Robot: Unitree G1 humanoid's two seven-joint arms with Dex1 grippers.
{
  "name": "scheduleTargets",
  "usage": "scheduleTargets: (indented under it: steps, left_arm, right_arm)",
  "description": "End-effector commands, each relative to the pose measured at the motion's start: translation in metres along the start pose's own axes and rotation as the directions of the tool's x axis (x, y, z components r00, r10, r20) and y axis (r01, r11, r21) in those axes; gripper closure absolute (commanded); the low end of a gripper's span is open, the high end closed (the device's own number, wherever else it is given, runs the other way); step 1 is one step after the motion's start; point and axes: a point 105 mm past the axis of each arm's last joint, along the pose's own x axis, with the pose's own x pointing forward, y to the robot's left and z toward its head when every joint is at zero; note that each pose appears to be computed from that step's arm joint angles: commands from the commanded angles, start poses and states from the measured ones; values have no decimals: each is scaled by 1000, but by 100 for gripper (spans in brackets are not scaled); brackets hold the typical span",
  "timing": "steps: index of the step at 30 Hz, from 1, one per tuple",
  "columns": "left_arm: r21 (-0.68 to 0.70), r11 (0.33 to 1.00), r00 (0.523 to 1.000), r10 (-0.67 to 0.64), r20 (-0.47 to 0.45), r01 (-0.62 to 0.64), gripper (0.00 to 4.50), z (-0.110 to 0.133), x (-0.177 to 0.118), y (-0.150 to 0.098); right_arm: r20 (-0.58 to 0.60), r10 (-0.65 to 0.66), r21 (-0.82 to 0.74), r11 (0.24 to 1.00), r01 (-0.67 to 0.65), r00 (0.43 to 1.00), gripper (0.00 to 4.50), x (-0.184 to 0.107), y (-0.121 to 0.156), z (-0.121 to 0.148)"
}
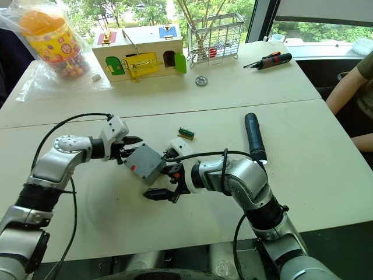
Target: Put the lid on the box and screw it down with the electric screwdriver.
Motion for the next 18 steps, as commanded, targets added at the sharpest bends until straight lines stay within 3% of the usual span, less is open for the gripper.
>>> scheduleTargets:
  steps: [1,6,9,13,18]
  left_arm:
    - [53,998,999,36,0,-36,235,2,-4,13]
    - [50,992,992,119,-43,-117,235,-9,-36,32]
    - [22,993,990,114,-87,-112,235,-21,-57,27]
    - [-80,997,992,-16,-126,6,235,-33,-80,-14]
    - [-171,984,989,-82,-125,60,235,-36,-89,-46]
  right_arm:
    - [36,-23,-47,999,24,999,1,-11,3,13]
    - [1,-123,-195,973,120,992,1,-31,-9,14]
    - [11,-150,-246,958,148,989,1,-38,-17,18]
    - [32,-140,-282,949,144,990,1,-30,-24,25]
    - [34,-80,-332,939,87,996,1,-16,-22,28]
